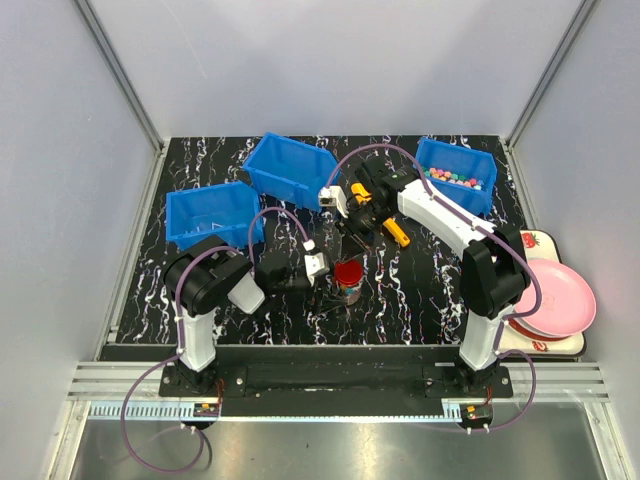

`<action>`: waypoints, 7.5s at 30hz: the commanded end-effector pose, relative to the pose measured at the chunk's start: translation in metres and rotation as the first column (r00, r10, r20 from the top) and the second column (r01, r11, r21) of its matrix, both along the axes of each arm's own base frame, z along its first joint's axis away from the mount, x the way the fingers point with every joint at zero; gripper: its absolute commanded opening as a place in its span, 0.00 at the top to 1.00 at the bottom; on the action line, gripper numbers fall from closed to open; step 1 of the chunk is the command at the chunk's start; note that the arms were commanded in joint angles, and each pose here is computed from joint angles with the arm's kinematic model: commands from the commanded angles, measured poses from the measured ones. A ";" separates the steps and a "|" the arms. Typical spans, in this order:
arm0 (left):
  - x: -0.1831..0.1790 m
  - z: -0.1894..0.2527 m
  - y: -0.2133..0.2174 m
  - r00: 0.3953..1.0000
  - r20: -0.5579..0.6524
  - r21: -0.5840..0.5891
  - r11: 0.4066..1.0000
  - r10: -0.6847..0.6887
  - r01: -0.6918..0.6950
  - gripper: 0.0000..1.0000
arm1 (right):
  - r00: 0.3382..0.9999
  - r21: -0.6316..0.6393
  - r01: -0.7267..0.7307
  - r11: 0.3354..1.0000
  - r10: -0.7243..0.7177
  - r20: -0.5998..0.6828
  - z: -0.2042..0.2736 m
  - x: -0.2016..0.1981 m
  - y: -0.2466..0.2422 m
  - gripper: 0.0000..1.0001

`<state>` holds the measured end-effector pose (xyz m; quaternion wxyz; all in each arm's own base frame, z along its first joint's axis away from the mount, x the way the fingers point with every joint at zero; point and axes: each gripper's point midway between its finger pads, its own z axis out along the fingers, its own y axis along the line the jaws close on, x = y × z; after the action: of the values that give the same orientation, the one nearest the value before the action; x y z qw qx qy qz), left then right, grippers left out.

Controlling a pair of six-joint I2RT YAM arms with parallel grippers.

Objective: Pack the candies
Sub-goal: Close the bottle lid on the packing bottle, then screw the bottle lid onto the packing bottle.

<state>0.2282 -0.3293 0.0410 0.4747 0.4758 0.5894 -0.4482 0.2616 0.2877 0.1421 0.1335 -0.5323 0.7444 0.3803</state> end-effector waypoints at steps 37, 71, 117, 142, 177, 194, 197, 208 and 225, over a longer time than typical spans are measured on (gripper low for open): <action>0.001 0.055 -0.031 0.976 0.194 -0.189 0.973 -0.097 0.135 0.40 | 0.998 -0.034 0.035 0.999 -0.033 0.057 0.008 -0.007 -0.020 0.79; 0.012 0.051 -0.032 0.982 0.180 -0.165 0.983 -0.051 0.082 0.79 | 0.985 -0.110 0.058 0.992 -0.039 0.167 0.031 -0.039 -0.062 0.83; 0.013 0.052 -0.031 0.983 0.179 -0.163 0.984 -0.047 0.077 0.82 | 0.996 0.006 0.056 0.998 -0.056 0.071 0.022 0.014 -0.006 0.75; 0.014 0.052 -0.032 0.984 0.173 -0.160 0.984 -0.045 0.073 0.86 | 0.999 -0.045 0.032 0.998 -0.033 -0.020 -0.001 -0.012 -0.023 0.80; 0.016 0.049 -0.032 0.986 0.160 -0.147 0.987 -0.042 0.066 0.96 | 0.995 -0.097 0.082 0.992 -0.076 0.064 0.024 -0.036 -0.069 0.81; 0.018 0.050 -0.032 0.986 0.163 -0.147 0.987 -0.038 0.062 0.97 | 0.999 0.050 0.027 0.998 -0.025 -0.034 0.034 0.013 -0.008 0.79; 0.017 0.049 -0.033 0.987 0.158 -0.145 0.987 -0.043 0.066 0.97 | 0.999 0.031 0.000 1.000 0.002 -0.047 0.025 0.005 -0.006 0.79; 0.018 0.049 -0.033 0.987 0.155 -0.146 0.987 -0.040 0.063 1.00 | 0.999 -0.009 -0.013 1.000 0.013 -0.048 0.014 -0.007 -0.017 0.79; 0.020 0.049 -0.032 0.988 0.150 -0.147 0.988 -0.032 0.054 1.00 | 1.000 -0.101 0.028 0.995 -0.027 0.011 0.011 -0.011 -0.045 0.80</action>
<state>0.2246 -0.3513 0.0366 0.4487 0.4846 0.5791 -0.4781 0.2614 0.2593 0.1433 0.1186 -0.5287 0.7615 0.3558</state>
